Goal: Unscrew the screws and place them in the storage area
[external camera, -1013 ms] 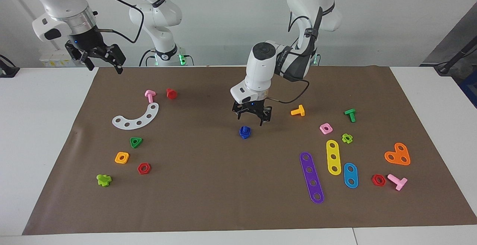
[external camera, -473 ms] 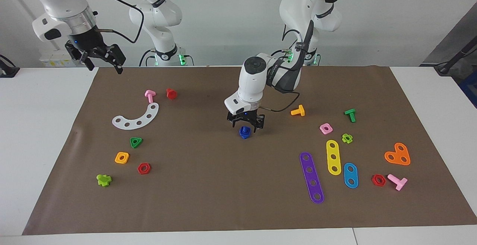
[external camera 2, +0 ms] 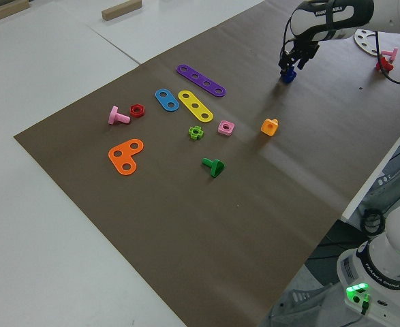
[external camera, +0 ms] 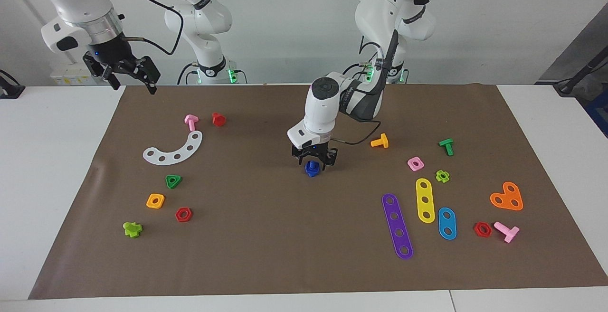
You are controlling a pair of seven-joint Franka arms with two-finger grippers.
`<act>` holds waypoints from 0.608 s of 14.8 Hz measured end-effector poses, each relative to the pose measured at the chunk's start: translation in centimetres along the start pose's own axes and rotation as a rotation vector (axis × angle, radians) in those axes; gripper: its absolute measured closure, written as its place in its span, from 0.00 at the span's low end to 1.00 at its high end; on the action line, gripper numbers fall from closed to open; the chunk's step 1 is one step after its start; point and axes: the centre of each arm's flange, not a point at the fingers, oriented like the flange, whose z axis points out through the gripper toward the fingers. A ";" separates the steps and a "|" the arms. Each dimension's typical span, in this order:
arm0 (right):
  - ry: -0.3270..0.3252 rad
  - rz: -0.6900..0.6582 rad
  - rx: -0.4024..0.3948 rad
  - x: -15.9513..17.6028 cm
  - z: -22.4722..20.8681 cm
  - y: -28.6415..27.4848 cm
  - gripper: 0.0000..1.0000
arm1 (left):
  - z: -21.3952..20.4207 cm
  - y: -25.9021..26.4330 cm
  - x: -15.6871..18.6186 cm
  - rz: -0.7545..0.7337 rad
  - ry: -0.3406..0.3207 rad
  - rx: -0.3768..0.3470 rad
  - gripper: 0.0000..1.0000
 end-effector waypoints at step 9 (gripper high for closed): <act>0.000 0.000 0.000 0.0 0.0 0.0 0.00 | 0.4 -0.2 -0.2 -0.002 -0.006 0.003 0.22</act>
